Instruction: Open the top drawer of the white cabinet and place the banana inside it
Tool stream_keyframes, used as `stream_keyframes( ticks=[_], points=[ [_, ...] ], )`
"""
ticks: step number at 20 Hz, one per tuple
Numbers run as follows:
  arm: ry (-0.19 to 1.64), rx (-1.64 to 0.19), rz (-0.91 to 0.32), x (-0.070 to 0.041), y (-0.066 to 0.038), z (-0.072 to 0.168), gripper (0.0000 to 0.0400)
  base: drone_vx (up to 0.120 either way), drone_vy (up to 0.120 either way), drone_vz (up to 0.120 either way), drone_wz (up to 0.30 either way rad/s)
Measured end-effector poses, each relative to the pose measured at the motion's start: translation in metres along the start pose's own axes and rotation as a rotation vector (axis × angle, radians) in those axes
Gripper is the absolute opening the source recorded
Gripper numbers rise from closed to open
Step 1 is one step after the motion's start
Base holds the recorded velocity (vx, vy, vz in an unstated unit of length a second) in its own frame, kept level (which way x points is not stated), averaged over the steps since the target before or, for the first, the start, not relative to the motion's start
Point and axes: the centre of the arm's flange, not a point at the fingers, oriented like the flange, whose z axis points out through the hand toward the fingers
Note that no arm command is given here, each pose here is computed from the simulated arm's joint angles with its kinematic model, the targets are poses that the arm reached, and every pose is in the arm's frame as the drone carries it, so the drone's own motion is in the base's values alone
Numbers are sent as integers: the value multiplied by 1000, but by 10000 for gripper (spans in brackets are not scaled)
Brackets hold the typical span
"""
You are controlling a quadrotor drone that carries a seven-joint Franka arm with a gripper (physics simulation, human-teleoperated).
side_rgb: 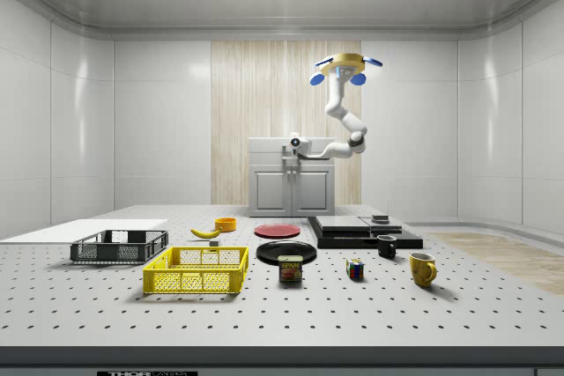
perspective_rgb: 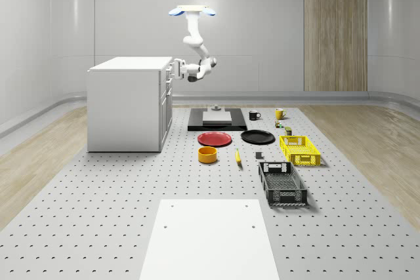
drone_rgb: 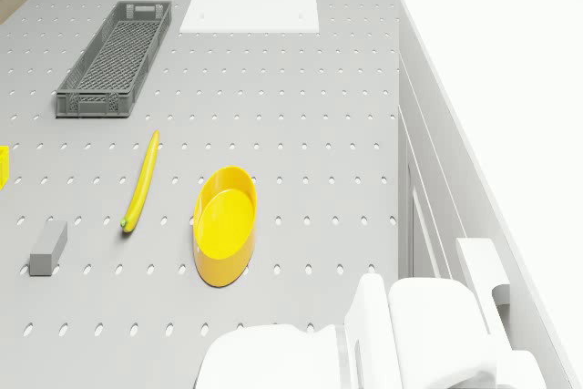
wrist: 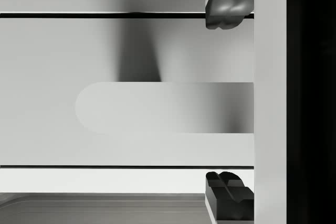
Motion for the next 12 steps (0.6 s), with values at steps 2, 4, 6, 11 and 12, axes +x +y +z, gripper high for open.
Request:
stream_keyframes(
  ticks=[2, 4, 6, 11, 12],
  points=[
    [0, 0, 0, 0, 0, 0, 400, 0, 0, 0, 0],
    [0, 0, 0, 0, 0, 0, 400, 0, 0, 0, 0],
    [0, 0, 0, -1, -1, 0, 400, 0, 0, 0, 0],
    [0, 0, 0, -2, -2, 4, 400, 0, 0, 0, 0],
    [0, 0, 0, -2, -2, 5, 400, 0, 0, 0, 0]
  ],
)
